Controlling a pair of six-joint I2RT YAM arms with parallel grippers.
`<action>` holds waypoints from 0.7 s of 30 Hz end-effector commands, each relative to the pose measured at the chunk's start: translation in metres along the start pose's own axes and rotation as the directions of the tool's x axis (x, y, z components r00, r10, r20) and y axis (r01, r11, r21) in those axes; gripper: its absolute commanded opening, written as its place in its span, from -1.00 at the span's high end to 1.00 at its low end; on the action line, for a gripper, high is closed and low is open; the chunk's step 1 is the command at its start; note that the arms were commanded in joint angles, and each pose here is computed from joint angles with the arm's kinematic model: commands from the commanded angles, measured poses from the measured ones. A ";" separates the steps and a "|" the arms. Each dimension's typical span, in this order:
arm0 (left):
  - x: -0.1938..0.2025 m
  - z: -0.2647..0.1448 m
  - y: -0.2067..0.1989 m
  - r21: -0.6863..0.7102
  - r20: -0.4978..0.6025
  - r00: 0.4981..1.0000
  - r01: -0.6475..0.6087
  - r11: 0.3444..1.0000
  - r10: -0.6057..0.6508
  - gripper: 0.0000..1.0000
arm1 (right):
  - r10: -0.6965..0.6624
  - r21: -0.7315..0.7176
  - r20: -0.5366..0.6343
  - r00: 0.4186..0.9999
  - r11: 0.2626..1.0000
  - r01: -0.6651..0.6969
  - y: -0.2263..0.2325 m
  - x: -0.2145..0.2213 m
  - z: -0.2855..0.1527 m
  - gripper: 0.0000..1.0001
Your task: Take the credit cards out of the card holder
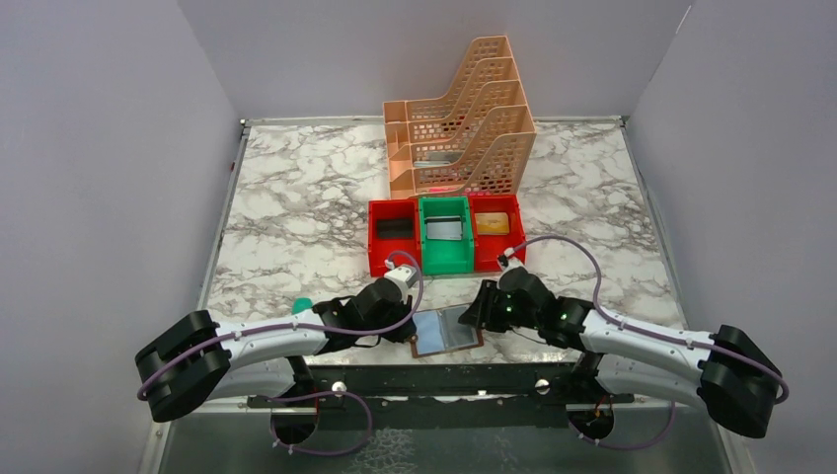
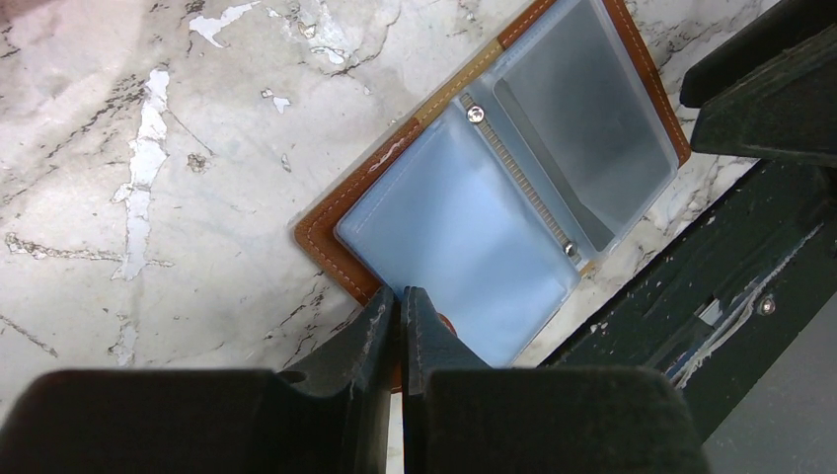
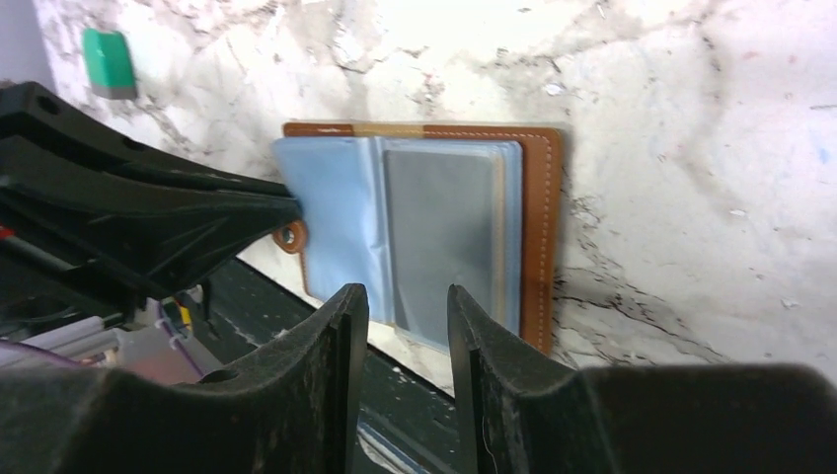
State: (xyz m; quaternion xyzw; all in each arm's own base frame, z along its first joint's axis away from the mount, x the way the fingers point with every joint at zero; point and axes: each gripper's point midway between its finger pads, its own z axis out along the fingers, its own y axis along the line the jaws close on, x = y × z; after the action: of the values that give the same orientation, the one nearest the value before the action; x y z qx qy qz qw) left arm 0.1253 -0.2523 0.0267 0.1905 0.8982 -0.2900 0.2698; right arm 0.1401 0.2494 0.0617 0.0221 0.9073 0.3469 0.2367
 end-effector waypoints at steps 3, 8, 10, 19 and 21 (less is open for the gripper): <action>-0.002 0.000 -0.005 0.020 0.008 1.000 -0.009 1.000 0.009 0.81 | -0.049 0.058 -0.047 0.998 0.997 0.052 -0.018 0.011 0.008 0.19; -0.003 0.002 -0.007 0.022 -0.002 1.000 -0.024 0.999 0.024 0.83 | -0.052 0.050 -0.099 0.994 0.997 0.057 -0.016 0.019 0.017 0.26; -0.002 0.003 -0.007 0.024 -0.007 1.000 -0.019 1.000 0.019 0.85 | -0.057 0.076 -0.108 0.993 0.995 0.065 -0.020 0.020 0.019 0.28; 0.001 0.008 -0.008 0.026 -0.034 0.998 -0.043 0.999 0.044 0.92 | -0.069 0.004 -0.120 0.990 0.998 0.070 -0.005 0.020 0.020 0.27; 0.003 0.009 -0.005 0.015 -0.042 0.998 -0.048 0.999 0.049 0.92 | -0.055 0.062 -0.108 0.993 0.996 0.062 -0.014 0.017 0.020 0.27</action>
State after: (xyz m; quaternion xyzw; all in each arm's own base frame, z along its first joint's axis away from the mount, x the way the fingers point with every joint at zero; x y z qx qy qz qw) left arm 0.1286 -0.2593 0.0246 0.2031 0.8969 -0.2873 0.2678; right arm 0.1332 0.2560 0.0349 -0.0125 0.9255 0.3235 0.1965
